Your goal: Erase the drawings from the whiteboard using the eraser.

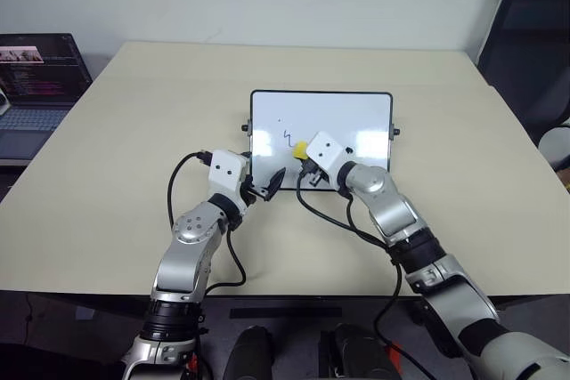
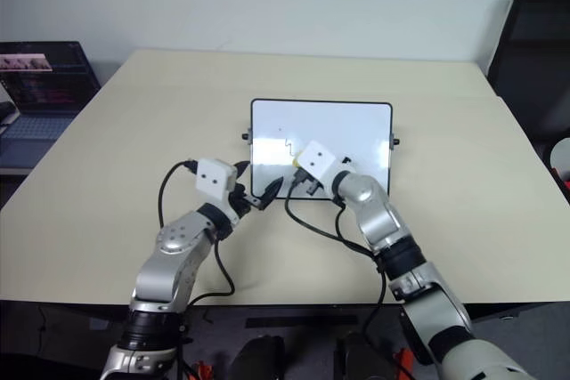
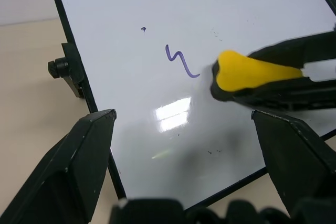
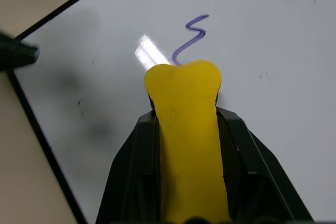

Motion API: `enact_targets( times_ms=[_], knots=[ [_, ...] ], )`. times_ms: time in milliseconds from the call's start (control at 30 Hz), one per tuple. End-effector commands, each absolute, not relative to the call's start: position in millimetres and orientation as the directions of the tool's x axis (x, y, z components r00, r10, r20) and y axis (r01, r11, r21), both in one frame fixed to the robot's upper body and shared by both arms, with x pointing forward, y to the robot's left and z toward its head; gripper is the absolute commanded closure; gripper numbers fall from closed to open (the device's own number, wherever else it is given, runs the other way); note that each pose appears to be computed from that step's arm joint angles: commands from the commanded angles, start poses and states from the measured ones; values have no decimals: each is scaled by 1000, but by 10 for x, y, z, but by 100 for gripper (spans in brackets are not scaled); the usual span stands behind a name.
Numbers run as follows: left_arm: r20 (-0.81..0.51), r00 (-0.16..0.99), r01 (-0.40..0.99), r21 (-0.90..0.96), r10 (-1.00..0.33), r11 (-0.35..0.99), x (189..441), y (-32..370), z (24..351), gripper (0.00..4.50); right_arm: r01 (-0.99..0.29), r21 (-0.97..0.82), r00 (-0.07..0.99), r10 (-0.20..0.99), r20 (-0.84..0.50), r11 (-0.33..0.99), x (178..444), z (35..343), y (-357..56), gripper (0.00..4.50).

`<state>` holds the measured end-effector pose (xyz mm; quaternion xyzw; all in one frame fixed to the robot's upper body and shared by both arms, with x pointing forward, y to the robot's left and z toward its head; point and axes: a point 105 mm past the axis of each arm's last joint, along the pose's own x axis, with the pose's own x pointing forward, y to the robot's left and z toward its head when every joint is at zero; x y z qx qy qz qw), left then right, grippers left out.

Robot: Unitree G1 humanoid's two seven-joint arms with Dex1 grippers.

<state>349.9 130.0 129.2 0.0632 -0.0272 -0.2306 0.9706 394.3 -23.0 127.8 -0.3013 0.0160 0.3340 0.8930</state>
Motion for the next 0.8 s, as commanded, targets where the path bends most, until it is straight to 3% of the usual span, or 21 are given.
enact_targets(
  times_ms=[33,433,800],
  knots=[
    [72,885,448,148,-461,882,3486,1245,1411,0,-608,-525,785,553,-280,596,3918,1177,-328,342],
    [74,889,439,152,-453,886,3501,1272,1420,0,-585,-567,768,620,-159,580,4197,1702,171,342],
    [74,895,427,152,-441,892,3487,1290,1415,0,-582,-578,742,664,-90,572,4276,1985,532,342]
  ],
)
